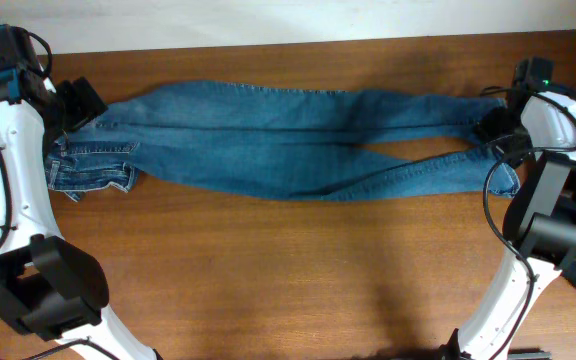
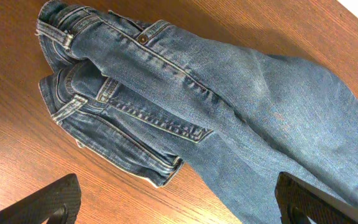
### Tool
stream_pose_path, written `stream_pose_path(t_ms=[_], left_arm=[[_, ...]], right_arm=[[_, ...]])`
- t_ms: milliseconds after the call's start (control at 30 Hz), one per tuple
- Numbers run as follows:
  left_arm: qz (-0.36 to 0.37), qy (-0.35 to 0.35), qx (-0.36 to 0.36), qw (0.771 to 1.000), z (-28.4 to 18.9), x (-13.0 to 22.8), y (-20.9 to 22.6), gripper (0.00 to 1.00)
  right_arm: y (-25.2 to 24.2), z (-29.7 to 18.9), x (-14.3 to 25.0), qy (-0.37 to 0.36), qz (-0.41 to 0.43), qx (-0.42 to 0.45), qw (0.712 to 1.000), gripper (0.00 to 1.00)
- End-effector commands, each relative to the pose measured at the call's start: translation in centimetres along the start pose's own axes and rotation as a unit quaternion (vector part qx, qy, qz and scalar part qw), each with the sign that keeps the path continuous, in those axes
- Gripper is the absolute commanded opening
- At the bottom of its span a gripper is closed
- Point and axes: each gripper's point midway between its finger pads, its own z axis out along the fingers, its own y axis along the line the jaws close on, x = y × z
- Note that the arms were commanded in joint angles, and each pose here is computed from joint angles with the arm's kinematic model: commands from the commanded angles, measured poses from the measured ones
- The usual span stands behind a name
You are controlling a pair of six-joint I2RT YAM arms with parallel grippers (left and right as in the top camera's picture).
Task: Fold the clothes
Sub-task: 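Release the leg ends and withdraw the right gripper rightward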
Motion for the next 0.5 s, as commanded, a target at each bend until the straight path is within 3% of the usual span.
stream_pose_path(t_ms=[0, 67, 133, 333, 400, 467], left_arm=[[0.007, -0.004, -0.001, 1.000, -0.2, -0.2, 0.1, 0.99], [0.007, -0.004, -0.001, 1.000, -0.2, -0.2, 0.1, 0.99], [0.007, -0.004, -0.001, 1.000, -0.2, -0.2, 0.1, 0.99], [0.007, -0.004, -0.001, 1.000, -0.2, -0.2, 0.1, 0.99], [0.007, -0.004, -0.001, 1.000, -0.2, -0.2, 0.1, 1.00], [0.007, -0.004, -0.001, 1.000, -0.2, -0.2, 0.1, 0.99]], right_arm=[[-0.2, 1.0, 0.4, 0.004, 0.001, 0.014, 1.000, 0.71], [-0.2, 1.0, 0.4, 0.005, 0.001, 0.014, 1.000, 0.64], [-0.5, 1.0, 0.6, 0.009, 0.000, 0.018, 1.000, 0.46], [-0.6, 0.1, 0.6, 0.017, -0.001, 0.025, 1.000, 0.11], [-0.6, -1.2, 0.3, 0.021, -0.002, 0.028, 0.999, 0.04], [-0.6, -2.5, -0.1, 0.022, -0.002, 0.029, 0.999, 0.04]])
